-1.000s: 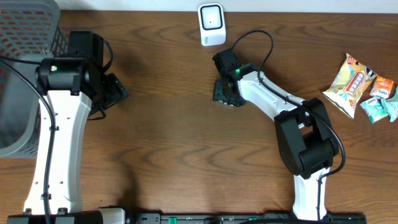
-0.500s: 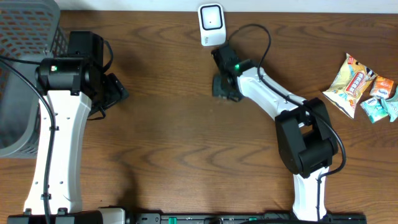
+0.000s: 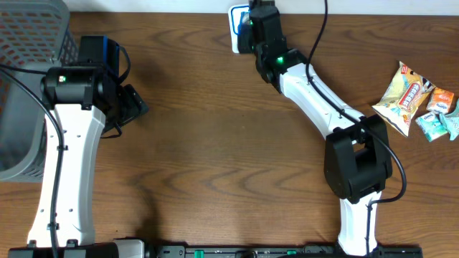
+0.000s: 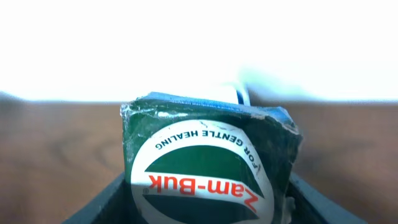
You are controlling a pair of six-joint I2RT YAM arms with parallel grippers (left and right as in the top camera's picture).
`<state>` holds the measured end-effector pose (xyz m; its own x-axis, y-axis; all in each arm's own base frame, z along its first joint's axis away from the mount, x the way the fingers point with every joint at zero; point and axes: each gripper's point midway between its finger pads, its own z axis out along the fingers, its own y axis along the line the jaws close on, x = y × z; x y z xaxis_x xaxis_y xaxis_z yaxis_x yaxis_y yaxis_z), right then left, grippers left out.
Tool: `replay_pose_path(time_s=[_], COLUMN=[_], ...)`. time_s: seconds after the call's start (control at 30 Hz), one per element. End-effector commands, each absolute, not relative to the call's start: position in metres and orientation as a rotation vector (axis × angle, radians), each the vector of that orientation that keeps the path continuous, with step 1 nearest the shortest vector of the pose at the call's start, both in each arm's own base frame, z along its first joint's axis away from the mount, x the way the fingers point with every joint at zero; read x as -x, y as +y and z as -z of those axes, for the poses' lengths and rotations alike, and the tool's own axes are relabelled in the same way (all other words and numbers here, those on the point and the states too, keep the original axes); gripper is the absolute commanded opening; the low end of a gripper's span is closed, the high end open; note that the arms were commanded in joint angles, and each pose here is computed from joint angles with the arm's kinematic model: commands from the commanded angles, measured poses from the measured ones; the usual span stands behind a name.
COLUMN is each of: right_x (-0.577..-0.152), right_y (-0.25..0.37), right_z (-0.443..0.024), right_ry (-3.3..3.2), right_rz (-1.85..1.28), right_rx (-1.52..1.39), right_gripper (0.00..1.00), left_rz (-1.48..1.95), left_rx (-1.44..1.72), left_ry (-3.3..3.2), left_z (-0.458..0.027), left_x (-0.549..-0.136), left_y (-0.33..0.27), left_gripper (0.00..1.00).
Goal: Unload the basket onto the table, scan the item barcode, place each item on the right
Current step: 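Hold the tin's printed face in front of the scanner window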
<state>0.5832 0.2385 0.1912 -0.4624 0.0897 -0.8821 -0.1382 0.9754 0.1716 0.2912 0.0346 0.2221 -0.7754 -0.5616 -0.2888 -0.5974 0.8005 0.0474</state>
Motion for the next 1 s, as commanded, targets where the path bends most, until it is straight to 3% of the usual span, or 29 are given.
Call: replay_pose_path(time_s=[0.0,0.1,0.17,0.37,0.57,0.83,0.97], right_x=[-0.603,-0.617,-0.628,-0.647,-0.646,-0.647,-0.648], right_y=[0.230,0.236,0.238,0.240,0.247,0.244,0.227], right_z=[-0.204,-0.204,-0.199,-0.175,-0.154,-0.167,-0.200], right_ry=[1.932,1.843,1.784,1.672,1.708,1.681,1.648], right_rz=[-0.228,-0.250,-0.268,-0.303,-0.320,-0.312,-0.303], right_rx=[0.012,0.011,-0.003,-0.026,0.003,-0.004,-0.029], right_gripper=[0.45,0.46,0.56,0.46,0.46,0.47,0.48], left_rz=[-0.212,-0.212,-0.212,-0.212,-0.212,-0.212,-0.212], left_rx=[0.908,0.908,0.908,0.908,0.908,0.908,0.908], left_ry=[2.725,2.725,2.725,2.726,2.726,2.725,2.725], left_z=[-0.222,-0.222,-0.222,-0.222,-0.222,-0.222,-0.222], left_x=[-0.290,-0.290,-0.290,-0.290,-0.290,-0.290,-0.290], left_y=[0.037,0.037,0.037,0.037,0.037,0.037,0.037], left_gripper=[0.98,0.98,0.98,0.98,0.98,0.98,0.98])
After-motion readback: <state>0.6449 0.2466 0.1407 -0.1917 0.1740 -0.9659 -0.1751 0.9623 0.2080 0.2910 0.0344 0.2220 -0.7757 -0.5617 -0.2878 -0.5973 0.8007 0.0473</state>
